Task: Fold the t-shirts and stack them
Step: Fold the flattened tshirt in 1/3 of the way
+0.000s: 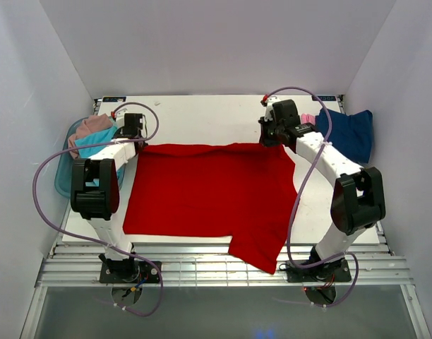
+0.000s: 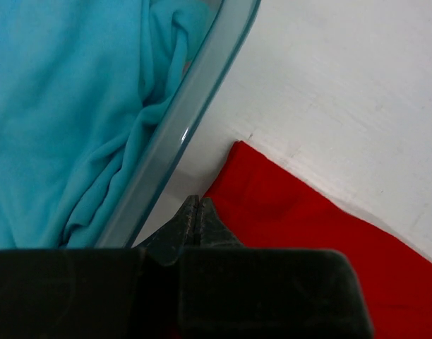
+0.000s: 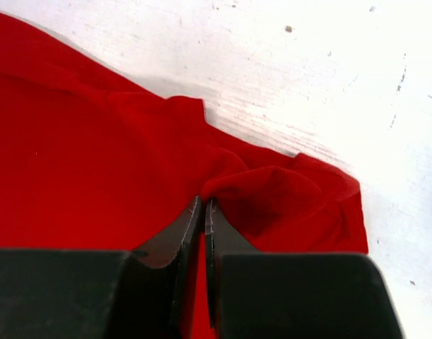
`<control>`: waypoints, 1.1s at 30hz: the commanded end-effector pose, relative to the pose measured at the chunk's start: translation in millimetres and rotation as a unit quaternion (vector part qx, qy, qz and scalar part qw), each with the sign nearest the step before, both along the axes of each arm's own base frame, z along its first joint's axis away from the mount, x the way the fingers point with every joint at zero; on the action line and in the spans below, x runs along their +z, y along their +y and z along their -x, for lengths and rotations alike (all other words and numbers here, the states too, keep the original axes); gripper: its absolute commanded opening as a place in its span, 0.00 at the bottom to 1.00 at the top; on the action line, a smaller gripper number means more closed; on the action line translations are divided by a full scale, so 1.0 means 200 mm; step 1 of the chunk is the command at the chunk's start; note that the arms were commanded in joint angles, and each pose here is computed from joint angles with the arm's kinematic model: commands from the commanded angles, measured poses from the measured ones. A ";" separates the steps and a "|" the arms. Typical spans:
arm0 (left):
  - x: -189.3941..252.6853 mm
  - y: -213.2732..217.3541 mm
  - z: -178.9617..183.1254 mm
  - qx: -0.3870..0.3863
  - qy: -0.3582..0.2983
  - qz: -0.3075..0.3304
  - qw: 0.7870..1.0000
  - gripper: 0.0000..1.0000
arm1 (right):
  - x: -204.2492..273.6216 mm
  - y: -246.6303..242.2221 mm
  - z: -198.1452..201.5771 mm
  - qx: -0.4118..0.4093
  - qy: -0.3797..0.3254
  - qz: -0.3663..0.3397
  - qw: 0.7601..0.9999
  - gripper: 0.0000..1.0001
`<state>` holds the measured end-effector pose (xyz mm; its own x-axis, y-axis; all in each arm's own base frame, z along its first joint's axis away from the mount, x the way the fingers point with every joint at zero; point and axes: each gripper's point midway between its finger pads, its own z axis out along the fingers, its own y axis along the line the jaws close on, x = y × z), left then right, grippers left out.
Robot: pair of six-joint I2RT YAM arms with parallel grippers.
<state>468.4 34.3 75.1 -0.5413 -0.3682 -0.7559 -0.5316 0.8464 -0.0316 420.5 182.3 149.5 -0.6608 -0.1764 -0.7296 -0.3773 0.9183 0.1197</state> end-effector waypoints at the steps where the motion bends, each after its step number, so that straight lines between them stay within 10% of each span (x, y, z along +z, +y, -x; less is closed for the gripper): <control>1: 0.14 0.02 0.06 0.009 -0.019 0.001 1.000 0.00 | 0.04 -0.04 0.06 -0.014 -0.010 0.009 1.000 0.08; 33: -0.08 0.02 0.43 0.007 0.122 0.003 0.993 0.00 | -0.23 -0.15 0.55 -0.045 0.115 0.085 0.989 0.08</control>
